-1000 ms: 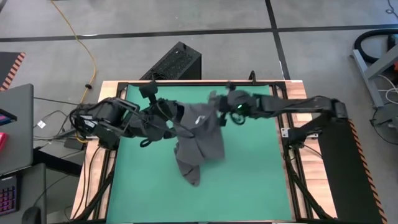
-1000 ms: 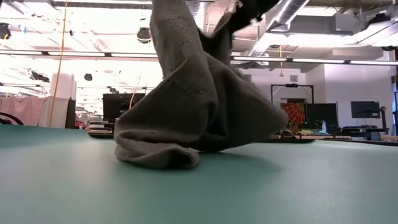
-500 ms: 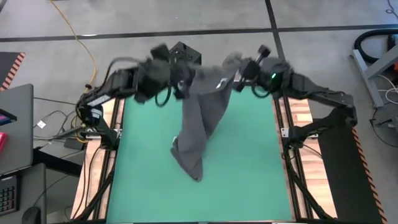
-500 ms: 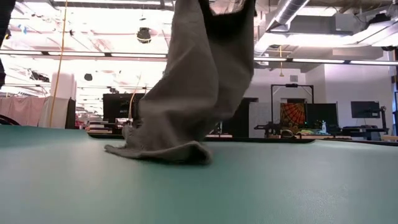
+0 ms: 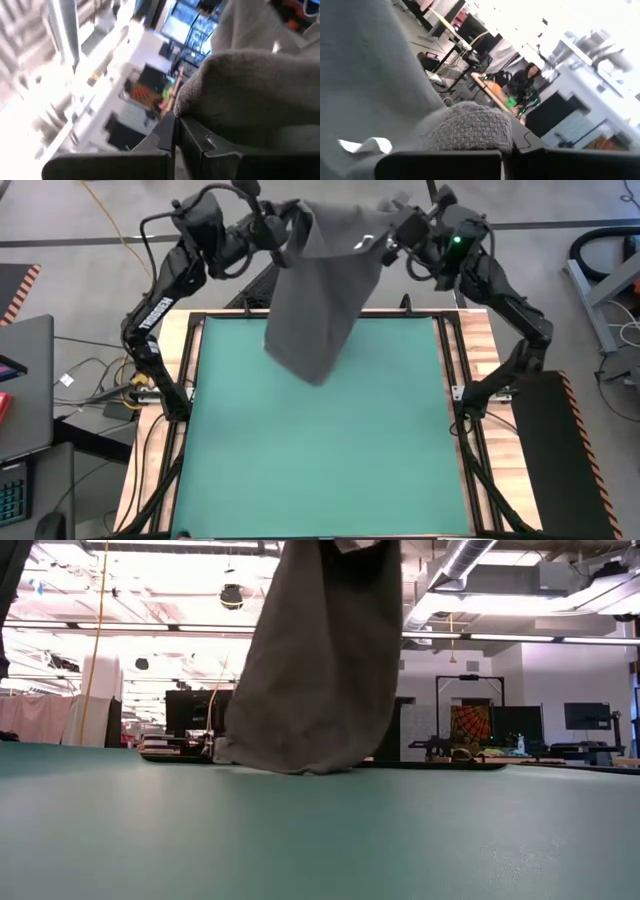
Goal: Roll towel
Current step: Roll the gray towel on the table
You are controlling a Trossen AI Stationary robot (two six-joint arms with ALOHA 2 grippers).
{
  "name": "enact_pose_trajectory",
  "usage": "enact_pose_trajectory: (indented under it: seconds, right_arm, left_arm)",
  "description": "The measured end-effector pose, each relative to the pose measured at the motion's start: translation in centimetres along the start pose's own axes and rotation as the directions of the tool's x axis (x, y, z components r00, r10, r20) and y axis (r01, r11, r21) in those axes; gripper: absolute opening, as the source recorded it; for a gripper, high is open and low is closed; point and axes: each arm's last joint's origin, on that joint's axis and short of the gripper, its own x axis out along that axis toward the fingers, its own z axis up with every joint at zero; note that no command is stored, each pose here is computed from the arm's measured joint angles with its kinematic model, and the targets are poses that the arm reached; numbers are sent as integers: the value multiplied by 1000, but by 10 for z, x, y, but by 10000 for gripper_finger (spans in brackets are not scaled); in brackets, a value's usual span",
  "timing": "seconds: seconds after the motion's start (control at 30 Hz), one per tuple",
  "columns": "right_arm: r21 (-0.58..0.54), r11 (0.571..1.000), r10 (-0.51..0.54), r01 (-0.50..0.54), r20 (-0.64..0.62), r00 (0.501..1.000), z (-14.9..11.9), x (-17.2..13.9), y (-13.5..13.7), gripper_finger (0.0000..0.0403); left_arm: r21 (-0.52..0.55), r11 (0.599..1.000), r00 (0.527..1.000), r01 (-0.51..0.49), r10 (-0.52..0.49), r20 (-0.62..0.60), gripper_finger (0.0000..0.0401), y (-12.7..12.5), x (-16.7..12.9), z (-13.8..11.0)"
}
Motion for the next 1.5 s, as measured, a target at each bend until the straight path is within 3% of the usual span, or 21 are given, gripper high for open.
enact_pose_trajectory:
  seconds: [0.2,0.27,0.37,0.47,0.6,0.8,0.93,1.1,1.23,1.3,1.4,1.5]
  right_arm:
    - [-107,992,-61,60,-3,998,28,-3,1,9]
    - [-126,990,-71,71,5,997,35,-9,0,9]
    - [-159,982,-97,98,18,995,42,-14,-4,9]
    - [-143,982,-120,123,28,992,44,-18,-14,9]
    - [-127,979,-157,158,16,987,41,-19,-26,9]
    - [-155,970,-191,185,-28,981,28,6,-26,9]
    - [-185,960,-223,210,-56,973,17,28,-25,9]
    - [-218,911,-360,350,-5,933,19,41,-37,9]
    - [-209,864,-456,457,56,888,26,36,-49,9]
    - [-203,862,-462,465,64,885,30,28,-53,9]
    - [-175,876,-445,450,70,893,36,13,-55,9]
    - [-158,907,-389,389,38,921,42,-4,-51,9]
  left_arm:
    - [66,997,999,-33,34,-18,0,4,-1,-1]
    - [126,990,998,-59,57,19,0,8,-4,3]
    - [188,967,980,-173,149,132,0,20,-9,11]
    - [88,959,958,-268,255,130,0,31,-11,11]
    - [8,954,954,-300,300,14,0,34,-11,5]
    - [46,981,981,-191,192,-27,0,26,2,-23]
    - [75,981,981,-181,185,-50,0,24,12,-44]
    - [155,932,941,-327,337,-38,0,40,14,-57]
    - [104,885,889,-454,457,-4,0,55,8,-59]
    - [76,877,880,-474,474,22,0,57,7,-58]
    - [44,894,895,-446,445,33,0,54,8,-56]
    - [22,935,935,-353,353,-11,0,41,11,-50]
